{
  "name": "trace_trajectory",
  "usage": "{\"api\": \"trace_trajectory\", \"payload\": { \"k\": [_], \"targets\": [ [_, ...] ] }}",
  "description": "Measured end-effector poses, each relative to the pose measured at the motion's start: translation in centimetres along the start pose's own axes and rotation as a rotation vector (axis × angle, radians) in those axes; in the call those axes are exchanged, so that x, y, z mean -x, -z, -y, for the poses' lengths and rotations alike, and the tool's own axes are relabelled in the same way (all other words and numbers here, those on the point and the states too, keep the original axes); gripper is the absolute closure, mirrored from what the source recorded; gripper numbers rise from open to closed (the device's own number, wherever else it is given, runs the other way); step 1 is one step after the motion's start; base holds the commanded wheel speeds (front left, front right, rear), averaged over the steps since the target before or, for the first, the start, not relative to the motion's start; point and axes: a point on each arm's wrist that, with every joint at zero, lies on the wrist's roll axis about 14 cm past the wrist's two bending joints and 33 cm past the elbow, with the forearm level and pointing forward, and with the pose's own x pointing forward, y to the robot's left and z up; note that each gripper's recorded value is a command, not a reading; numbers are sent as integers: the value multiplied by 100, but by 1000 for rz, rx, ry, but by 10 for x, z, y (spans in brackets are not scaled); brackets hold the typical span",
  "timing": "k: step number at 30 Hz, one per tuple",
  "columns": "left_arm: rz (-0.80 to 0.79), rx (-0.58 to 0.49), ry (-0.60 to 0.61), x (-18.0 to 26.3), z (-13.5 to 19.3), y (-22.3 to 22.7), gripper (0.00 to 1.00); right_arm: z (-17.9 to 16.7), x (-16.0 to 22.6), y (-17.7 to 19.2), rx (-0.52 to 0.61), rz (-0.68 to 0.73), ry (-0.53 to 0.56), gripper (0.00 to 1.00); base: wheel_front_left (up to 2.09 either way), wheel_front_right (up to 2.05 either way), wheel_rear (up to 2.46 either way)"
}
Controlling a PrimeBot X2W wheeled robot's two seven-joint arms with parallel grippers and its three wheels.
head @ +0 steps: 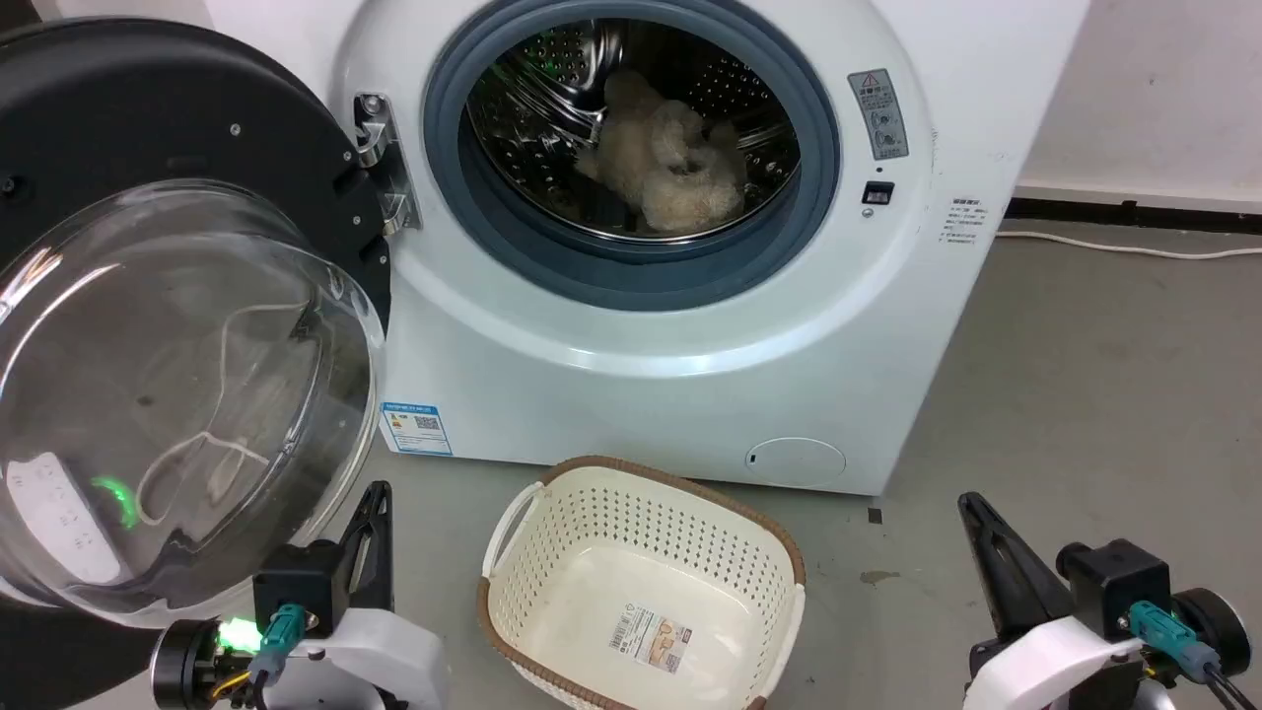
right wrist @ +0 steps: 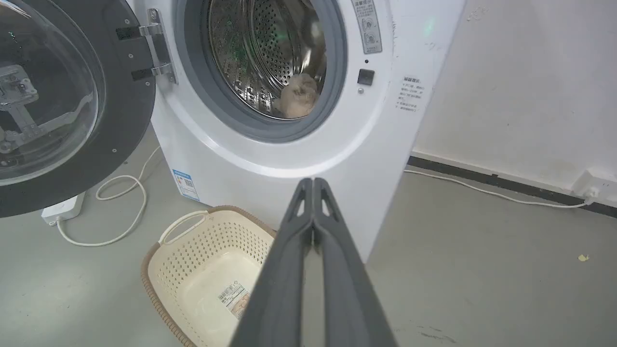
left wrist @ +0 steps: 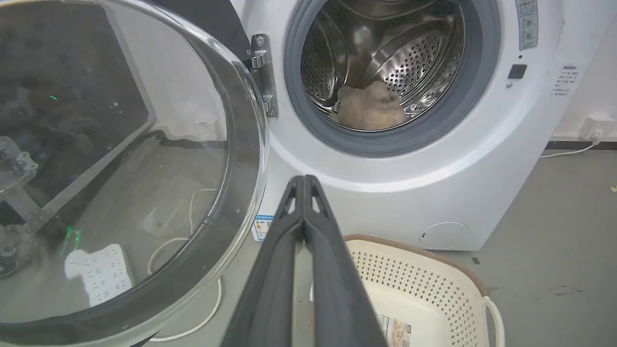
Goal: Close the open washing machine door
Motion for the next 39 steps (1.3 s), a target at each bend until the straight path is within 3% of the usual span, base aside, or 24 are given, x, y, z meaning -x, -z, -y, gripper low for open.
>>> {"api": "trace_trajectory", "payload": {
  "k": [31,32,39],
  "targets": [
    [0,0,0,0,0,0,100,0,0,0,0,0,0,100,0,0,0],
    [0,0,0,0,0,0,0,0,0,0,0,0,0,0,0,0,0],
    [-1,0,2,0,1,0,0,0,0,0,-2,-1,1,0,0,0,0]
  ]
}}
